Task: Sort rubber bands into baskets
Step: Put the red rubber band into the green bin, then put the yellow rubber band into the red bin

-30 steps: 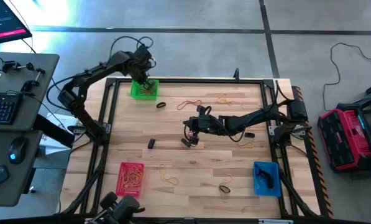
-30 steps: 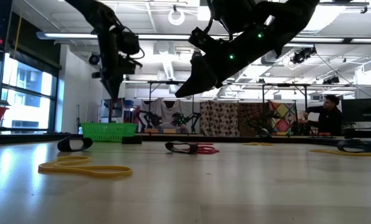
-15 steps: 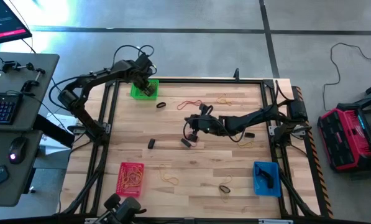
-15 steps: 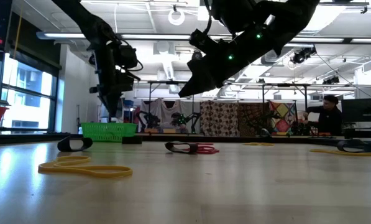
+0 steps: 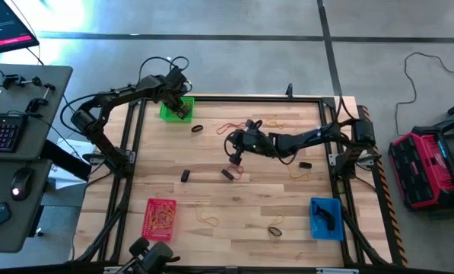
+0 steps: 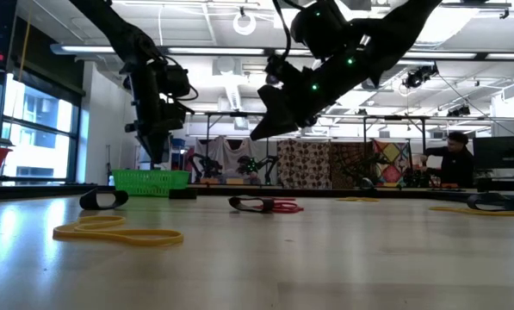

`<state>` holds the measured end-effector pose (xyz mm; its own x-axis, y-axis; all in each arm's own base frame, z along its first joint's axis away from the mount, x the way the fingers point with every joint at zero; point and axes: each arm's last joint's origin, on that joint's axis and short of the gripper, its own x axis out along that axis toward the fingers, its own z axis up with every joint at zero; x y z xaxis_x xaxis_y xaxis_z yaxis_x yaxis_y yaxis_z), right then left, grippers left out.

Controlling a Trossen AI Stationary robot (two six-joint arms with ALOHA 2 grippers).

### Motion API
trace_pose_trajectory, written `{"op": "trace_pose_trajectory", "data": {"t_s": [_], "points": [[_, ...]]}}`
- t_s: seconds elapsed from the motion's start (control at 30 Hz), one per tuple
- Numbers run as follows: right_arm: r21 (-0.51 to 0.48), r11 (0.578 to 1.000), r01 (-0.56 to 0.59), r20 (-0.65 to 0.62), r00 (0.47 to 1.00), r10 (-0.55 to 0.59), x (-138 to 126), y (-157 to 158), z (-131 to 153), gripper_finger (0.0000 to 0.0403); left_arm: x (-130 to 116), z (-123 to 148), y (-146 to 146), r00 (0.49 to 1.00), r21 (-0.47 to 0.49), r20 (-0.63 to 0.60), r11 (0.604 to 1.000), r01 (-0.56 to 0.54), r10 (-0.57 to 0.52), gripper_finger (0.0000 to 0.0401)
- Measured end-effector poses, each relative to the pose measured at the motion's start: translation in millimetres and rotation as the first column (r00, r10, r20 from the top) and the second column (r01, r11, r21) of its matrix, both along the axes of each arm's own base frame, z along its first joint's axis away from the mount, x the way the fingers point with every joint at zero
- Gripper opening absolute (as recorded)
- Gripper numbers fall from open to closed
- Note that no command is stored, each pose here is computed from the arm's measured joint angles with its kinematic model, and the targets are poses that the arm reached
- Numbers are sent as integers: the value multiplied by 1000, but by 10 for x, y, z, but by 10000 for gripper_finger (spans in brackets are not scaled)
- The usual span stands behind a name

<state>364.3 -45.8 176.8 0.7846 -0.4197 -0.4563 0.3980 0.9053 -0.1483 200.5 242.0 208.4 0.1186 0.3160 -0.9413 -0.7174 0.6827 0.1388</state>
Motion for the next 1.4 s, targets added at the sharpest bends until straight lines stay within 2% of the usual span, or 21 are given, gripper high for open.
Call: {"op": "trace_pose_trajectory", "data": {"t_s": [0.33, 0.5, 0.67, 0.93, 1.13, 1.27, 1.4], "points": [[0, 1000, 0, -6, 1000, 0, -3, -1, -4, 0, 94, 9, -84, 997, 26, -34, 997, 68, -67, 91], [-36, 999, -28, -24, 999, 27, -2, 25, 3, 0, 210, 181, -243, 992, 150, -57, 981, 121, -114, 98], [-48, 998, -38, -30, 999, 36, -1, 34, 5, 0, 375, 471, -491, 976, 277, 62, 943, 183, -208, 87], [-40, 999, -36, -58, 998, 33, -16, 31, -20, 0, 668, 772, -913, 900, 433, 217, 864, 259, -379, 78], [-9, 1000, -17, -55, 998, 16, -23, 31, -31, 0, 865, 815, -1163, 821, 463, 287, 822, 332, -493, 77], [-10, 1000, -17, -56, 998, 16, -23, 31, -32, 0, 930, 707, -1255, 768, 509, 338, 792, 337, -545, 67], [-8, 1000, -16, -60, 998, 16, -26, 32, -36, 0, 907, 448, -1314, 743, 502, 367, 792, 348, -559, 52]]}}
